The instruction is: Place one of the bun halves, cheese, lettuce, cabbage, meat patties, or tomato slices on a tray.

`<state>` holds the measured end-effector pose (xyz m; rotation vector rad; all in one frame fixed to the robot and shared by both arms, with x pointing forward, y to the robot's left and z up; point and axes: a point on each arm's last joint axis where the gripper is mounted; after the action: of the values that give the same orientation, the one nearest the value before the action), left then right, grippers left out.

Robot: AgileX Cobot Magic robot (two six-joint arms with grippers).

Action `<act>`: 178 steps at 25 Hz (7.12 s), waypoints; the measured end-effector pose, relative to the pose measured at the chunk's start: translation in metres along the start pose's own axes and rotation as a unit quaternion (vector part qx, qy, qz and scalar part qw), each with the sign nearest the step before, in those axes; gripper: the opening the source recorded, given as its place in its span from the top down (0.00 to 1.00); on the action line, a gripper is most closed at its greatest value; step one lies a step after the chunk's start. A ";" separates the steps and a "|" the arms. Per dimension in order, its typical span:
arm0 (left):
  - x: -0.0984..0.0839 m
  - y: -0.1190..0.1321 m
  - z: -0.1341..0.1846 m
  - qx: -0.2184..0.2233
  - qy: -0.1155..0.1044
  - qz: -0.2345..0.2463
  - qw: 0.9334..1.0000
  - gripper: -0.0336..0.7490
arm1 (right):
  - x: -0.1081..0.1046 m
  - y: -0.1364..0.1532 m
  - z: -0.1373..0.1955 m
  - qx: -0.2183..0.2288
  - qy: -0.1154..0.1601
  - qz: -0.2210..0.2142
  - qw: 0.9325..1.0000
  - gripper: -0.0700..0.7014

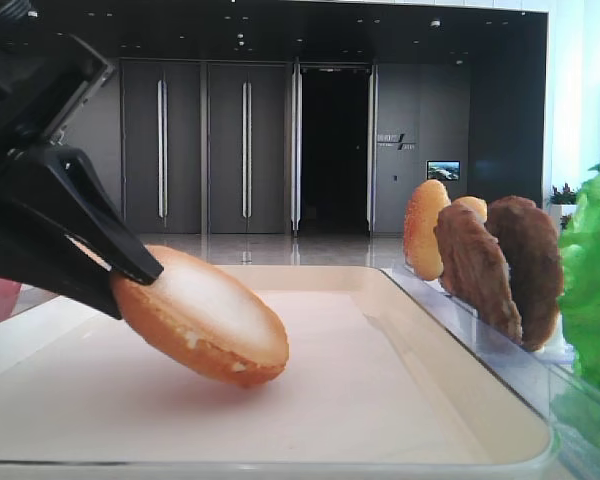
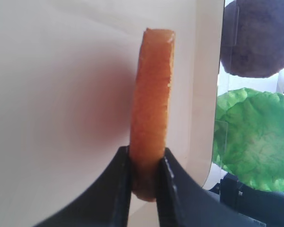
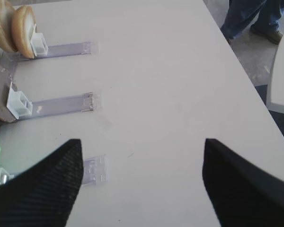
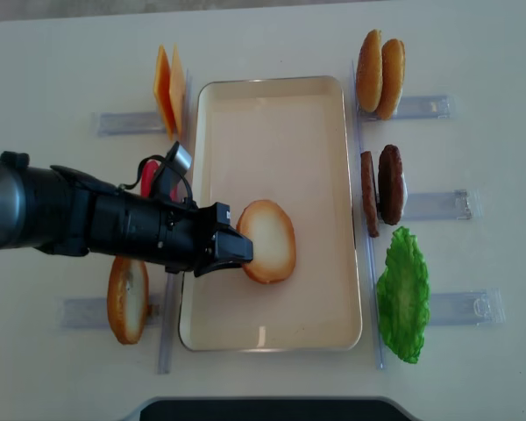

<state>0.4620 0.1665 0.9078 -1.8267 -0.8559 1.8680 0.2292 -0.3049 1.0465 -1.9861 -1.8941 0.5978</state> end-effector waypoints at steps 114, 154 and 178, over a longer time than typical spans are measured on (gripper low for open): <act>-0.111 -0.090 -0.104 -0.022 0.093 -0.321 0.942 0.19 | 0.000 0.000 0.000 0.000 0.000 0.000 1.000 0.22; -0.143 -0.301 -0.023 -0.253 0.224 -0.375 0.863 0.18 | 0.000 0.000 0.000 0.000 0.000 0.000 1.000 0.22; -0.025 -0.234 0.183 -0.355 0.267 -0.301 0.844 0.18 | 0.000 0.000 0.000 0.000 0.000 0.000 1.000 0.22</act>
<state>0.2508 0.2946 1.0742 -1.9554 -1.7698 0.6149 0.2292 -0.3049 1.0465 -1.9861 -1.8941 0.5978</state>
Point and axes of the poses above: a point on each arm's last joint axis where the gripper is mounted, y pointing out along that axis toward the gripper, x along the wrist's bending axis when the last joint is at zero, z = x × y, and after that the axes turned 6 degrees about -y, right-handed
